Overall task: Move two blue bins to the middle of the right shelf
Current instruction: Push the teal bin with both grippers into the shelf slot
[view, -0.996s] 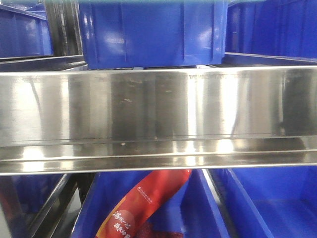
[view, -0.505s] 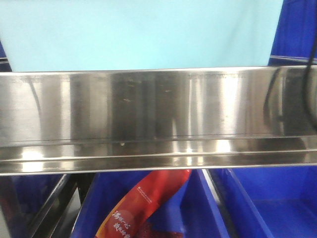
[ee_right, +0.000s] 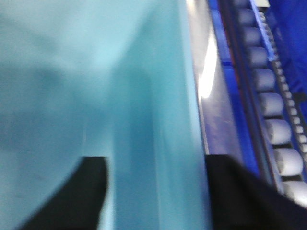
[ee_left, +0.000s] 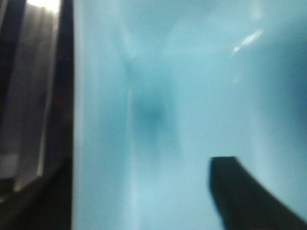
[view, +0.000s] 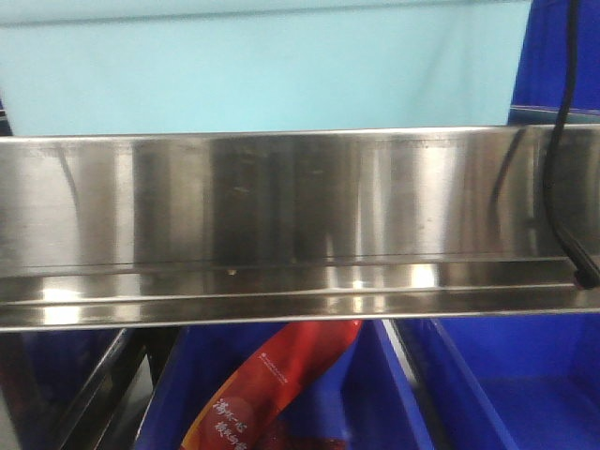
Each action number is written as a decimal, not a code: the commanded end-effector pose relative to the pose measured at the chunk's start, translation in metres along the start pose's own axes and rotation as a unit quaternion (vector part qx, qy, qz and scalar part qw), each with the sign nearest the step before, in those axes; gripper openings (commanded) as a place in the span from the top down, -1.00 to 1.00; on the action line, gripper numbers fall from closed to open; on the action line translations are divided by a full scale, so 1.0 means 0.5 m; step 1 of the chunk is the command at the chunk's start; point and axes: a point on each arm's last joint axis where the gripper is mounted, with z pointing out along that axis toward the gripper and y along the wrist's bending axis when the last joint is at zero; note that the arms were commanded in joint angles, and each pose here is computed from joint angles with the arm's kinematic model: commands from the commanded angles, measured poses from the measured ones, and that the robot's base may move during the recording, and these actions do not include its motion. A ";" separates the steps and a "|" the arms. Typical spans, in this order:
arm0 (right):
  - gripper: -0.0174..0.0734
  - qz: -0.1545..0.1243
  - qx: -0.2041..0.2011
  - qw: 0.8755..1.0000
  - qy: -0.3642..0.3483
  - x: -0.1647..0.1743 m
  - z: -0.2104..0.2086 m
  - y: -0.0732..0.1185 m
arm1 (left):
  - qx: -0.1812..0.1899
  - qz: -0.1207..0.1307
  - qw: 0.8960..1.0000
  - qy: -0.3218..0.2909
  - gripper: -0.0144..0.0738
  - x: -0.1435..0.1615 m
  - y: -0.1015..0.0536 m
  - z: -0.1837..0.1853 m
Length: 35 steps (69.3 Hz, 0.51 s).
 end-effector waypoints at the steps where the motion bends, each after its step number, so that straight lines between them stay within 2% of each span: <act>1: -0.32 -0.003 -0.004 1.000 -0.024 -0.010 -0.025 -0.005 | 0.010 -0.002 1.000 -0.029 -0.47 -0.010 0.001 -0.027; 13: -0.34 -0.003 0.006 0.999 -0.033 -0.012 -0.044 -0.018 | -0.003 0.003 0.999 -0.046 -0.48 -0.013 0.012 -0.044; 24: -0.34 0.006 -0.003 0.999 -0.054 -0.015 -0.084 -0.034 | 0.006 -0.005 0.998 -0.065 -0.43 -0.014 0.025 -0.081; 30: -0.29 0.012 -0.010 0.998 -0.068 -0.015 -0.112 -0.044 | 0.016 -0.013 0.997 -0.075 -0.23 -0.012 0.033 -0.108; 35: -0.11 0.017 -0.016 0.997 -0.080 -0.015 -0.136 -0.054 | 0.021 -0.018 0.996 -0.081 0.08 -0.010 0.038 -0.124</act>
